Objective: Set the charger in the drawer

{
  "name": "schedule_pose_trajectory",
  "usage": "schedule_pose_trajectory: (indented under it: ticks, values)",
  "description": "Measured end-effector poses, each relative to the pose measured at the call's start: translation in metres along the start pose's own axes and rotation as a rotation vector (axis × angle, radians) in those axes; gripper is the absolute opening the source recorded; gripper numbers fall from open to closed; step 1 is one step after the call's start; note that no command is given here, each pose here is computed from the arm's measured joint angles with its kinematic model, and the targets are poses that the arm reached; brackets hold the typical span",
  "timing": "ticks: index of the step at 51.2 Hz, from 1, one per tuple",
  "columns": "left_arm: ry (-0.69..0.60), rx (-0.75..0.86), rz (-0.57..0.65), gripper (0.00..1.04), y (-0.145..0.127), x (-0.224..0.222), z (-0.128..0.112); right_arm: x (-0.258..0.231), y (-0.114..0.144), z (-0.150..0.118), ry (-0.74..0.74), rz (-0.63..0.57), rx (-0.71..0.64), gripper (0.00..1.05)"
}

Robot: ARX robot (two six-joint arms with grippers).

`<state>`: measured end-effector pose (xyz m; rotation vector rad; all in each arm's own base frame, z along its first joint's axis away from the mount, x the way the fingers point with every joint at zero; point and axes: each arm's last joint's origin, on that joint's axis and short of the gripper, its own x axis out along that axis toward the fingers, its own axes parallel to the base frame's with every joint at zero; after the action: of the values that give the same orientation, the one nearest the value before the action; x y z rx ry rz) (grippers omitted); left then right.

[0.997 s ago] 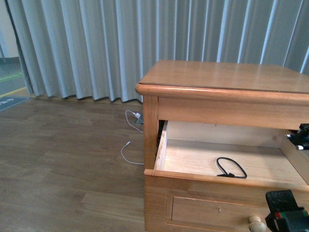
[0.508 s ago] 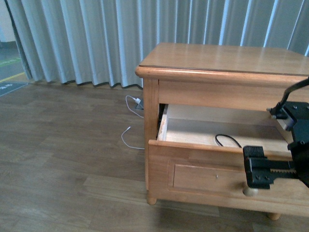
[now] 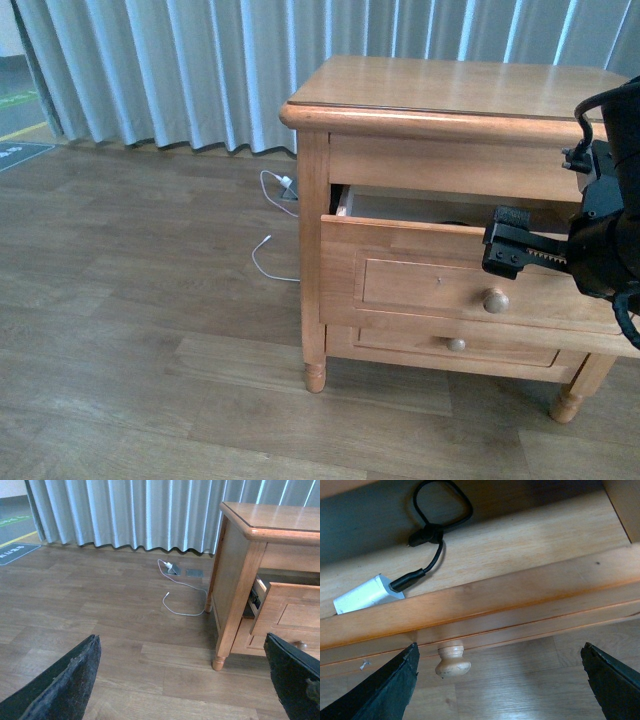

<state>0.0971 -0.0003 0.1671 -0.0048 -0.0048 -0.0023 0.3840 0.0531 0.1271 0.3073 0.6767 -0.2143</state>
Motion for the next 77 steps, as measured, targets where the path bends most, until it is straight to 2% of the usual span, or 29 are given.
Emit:
schedule_pose_trajectory:
  ticks: [10,22,33,44,54,77]
  values:
    - [0.000,0.000,0.000,0.99,0.000,0.000,0.000,0.010,0.001,-0.001,0.014,-0.036,0.135,0.97]
    - [0.000,0.000,0.000,0.99,0.000,0.000,0.000,0.026,0.003,0.002,0.032,-0.058,0.198,0.97]
    - [-0.001,0.000,0.000,0.99,0.000,0.000,0.000,0.037,0.004,0.012,-0.036,-0.098,0.207,0.97]
    - [-0.001,0.000,0.000,0.99,0.000,0.000,0.000,0.042,0.011,0.017,-0.120,-0.056,0.170,0.97]
    - [-0.001,0.000,0.000,0.99,0.000,0.000,0.000,0.046,0.015,0.015,-0.142,-0.015,0.174,0.97]
    - [0.000,0.000,0.000,0.99,0.000,0.000,0.000,0.058,0.019,0.012,-0.156,-0.010,0.190,0.97]
